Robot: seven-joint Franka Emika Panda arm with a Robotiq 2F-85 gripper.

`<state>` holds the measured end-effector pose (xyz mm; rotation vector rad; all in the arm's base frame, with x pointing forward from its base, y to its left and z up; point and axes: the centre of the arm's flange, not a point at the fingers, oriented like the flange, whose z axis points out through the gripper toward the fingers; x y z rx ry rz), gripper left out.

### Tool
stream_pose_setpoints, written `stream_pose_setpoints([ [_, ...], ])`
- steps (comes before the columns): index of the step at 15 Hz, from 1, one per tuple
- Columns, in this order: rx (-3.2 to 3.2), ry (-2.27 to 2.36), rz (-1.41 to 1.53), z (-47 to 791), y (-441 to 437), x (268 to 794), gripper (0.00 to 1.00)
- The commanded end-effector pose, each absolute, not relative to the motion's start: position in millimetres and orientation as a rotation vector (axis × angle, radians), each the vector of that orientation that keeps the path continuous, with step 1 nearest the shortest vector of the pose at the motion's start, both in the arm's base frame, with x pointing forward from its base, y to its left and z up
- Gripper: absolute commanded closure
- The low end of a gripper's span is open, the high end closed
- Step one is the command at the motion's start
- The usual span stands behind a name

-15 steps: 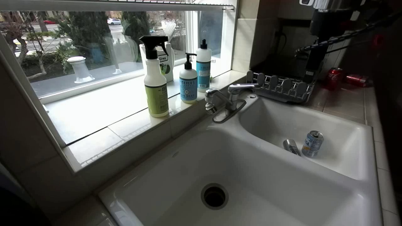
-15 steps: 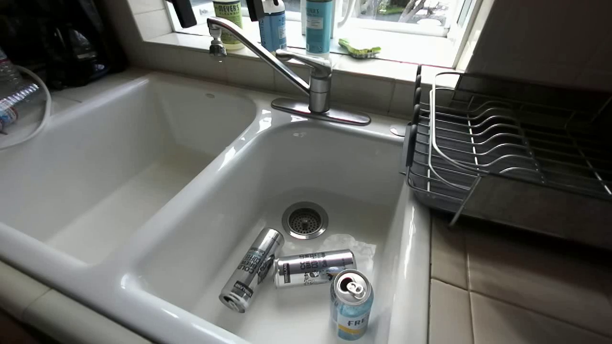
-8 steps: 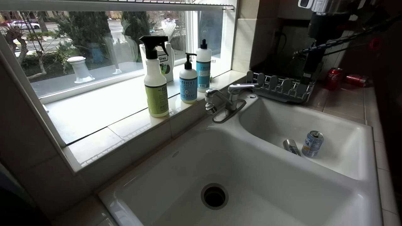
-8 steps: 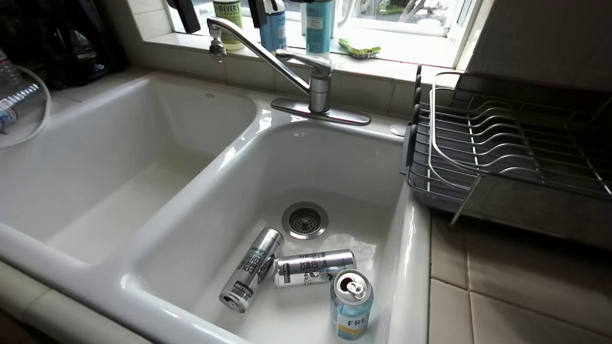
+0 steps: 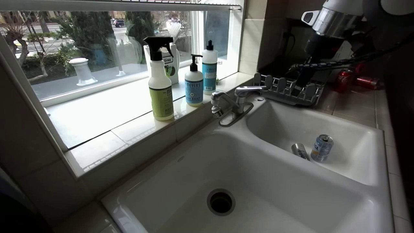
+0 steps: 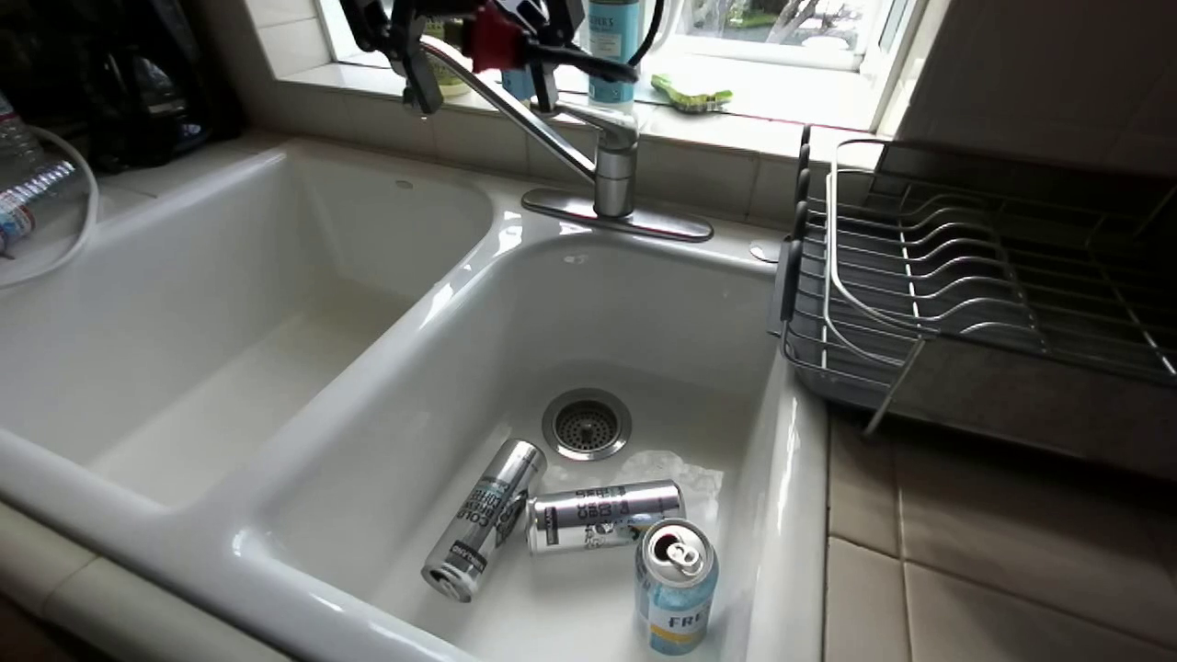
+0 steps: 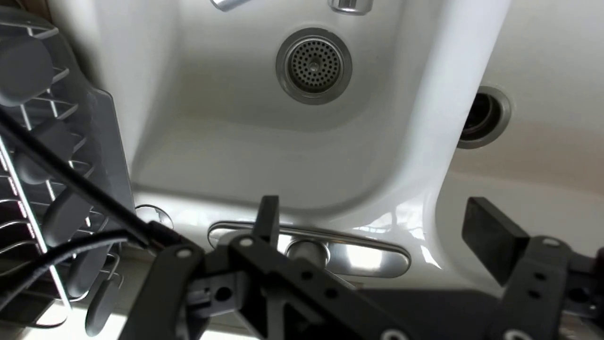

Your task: Open the faucet

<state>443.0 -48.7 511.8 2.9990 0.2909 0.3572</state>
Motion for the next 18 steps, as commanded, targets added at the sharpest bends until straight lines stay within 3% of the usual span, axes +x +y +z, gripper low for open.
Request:
stream_pose_setpoints([
  [1,3.078,0.289,0.471,477,-58,444,0.00],
  [5,3.113,0.238,0.591,455,-67,450,0.02],
  [6,3.123,0.226,0.613,451,-70,450,0.22],
  [8,3.130,0.195,0.648,445,-73,453,0.30],
  [16,3.161,0.145,0.888,435,-78,466,0.92],
  [18,3.159,0.148,0.944,436,-77,467,1.00],
])
